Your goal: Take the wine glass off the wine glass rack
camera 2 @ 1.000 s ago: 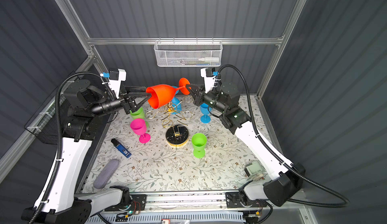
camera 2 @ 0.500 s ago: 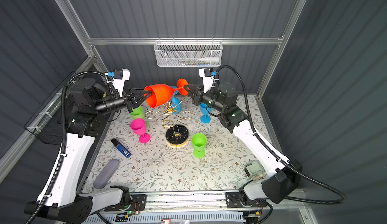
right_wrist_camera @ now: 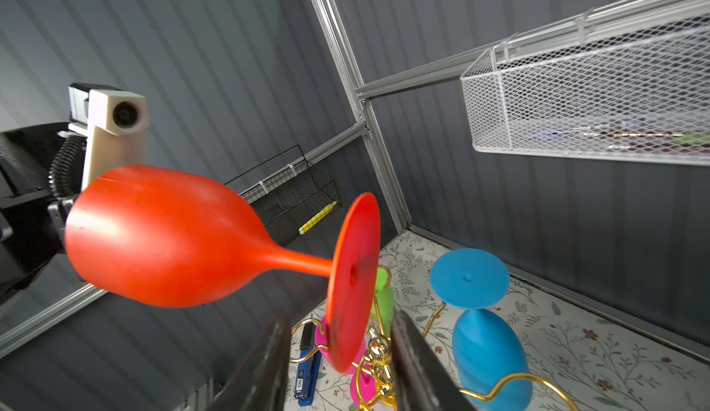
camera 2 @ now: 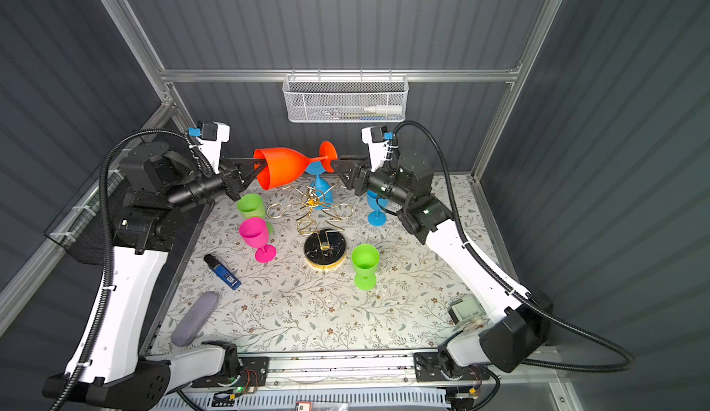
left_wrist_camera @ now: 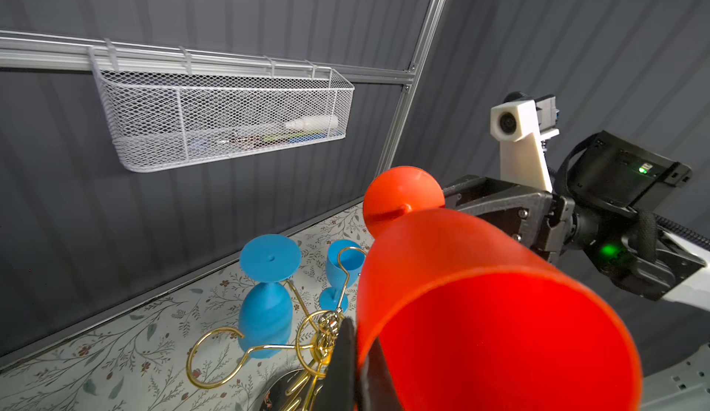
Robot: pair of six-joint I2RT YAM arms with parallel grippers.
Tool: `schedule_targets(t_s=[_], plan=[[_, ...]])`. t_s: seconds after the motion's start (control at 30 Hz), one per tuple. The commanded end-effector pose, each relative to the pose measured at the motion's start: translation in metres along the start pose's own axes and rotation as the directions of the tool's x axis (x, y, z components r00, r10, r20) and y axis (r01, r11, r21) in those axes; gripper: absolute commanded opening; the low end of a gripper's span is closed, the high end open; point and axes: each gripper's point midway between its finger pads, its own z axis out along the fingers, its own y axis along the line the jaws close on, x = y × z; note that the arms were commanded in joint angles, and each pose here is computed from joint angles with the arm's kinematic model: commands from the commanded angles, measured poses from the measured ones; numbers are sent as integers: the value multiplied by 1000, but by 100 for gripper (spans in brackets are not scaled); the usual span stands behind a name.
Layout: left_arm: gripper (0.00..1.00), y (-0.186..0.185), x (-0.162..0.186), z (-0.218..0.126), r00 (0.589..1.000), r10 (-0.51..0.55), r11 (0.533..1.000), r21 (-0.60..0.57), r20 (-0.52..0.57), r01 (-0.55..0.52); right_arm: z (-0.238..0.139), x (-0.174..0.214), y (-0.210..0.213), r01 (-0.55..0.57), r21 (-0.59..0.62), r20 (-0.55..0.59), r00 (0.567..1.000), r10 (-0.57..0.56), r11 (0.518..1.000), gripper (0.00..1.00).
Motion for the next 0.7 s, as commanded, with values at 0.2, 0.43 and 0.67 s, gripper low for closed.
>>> schedule_targets(t_s=[0.2, 0.43, 0.67], plan=[[0, 0, -30, -44, 996, 76, 978, -199, 50, -64, -24, -18, -4, 44, 91, 49, 998, -49, 995, 87], [0, 36, -30, -80, 998, 59, 874, -483, 3, -50, -43, -19, -15, 62, 166, 47, 996, -71, 984, 99], [0, 71, -3, -113, 990, 2, 714, -693, -144, -102, -60, -20, -25, 99, 245, 31, 993, -110, 965, 99]])
